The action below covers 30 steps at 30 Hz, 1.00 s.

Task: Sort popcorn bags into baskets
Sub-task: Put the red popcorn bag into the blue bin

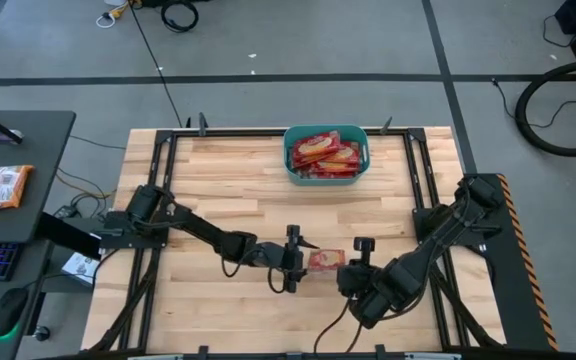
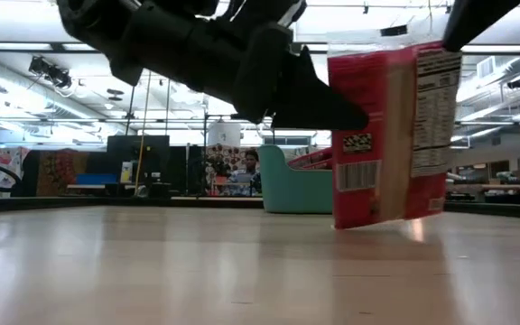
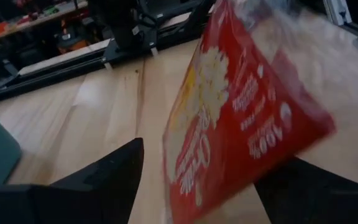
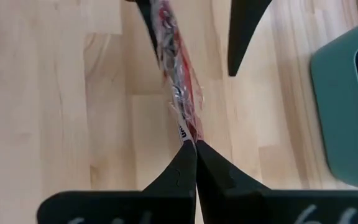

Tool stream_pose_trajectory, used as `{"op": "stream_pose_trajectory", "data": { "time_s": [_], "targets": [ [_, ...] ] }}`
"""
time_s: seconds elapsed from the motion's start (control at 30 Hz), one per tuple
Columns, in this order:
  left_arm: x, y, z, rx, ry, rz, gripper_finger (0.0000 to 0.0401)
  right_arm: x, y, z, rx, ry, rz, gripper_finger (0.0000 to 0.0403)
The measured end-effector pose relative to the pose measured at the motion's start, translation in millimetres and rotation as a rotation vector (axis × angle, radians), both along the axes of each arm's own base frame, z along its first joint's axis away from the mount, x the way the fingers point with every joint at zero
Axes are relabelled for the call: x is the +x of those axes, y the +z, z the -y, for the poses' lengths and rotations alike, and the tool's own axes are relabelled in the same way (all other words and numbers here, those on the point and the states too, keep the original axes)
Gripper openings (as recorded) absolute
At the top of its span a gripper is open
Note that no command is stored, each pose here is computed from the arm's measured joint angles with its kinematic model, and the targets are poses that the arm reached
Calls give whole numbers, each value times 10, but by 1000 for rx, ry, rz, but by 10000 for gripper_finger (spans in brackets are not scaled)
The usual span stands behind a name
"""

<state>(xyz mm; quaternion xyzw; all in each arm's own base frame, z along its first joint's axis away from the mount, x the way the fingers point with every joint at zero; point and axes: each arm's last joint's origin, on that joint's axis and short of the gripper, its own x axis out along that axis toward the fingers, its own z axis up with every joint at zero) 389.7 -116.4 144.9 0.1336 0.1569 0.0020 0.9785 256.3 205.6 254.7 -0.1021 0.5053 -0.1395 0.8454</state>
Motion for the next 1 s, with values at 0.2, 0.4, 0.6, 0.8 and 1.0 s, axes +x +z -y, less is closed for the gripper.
{"op": "stream_pose_trajectory", "data": {
  "time_s": [0.2, 0.4, 0.6, 0.8, 1.0],
  "targets": [
    [11, 5, -13, -25, 12, -2, 241, 33, 1, 27, -1, 1, 2, 9],
    [11, 7, -13, -31, 14, -1, 161, 56, 5, 8, 13, 15, 21, 17],
    [17, 6, -32, -55, 26, 0, 91, 42, 60, 36, 71, -11, 21, 23],
    [18, 10, -39, -60, 32, 1, 56, -68, 301, 167, 159, -55, 53, 48],
    [-120, 200, -83, 11, 135, -95, 54, -334, 472, 315, 100, -89, 108, 74]
  ]
}}
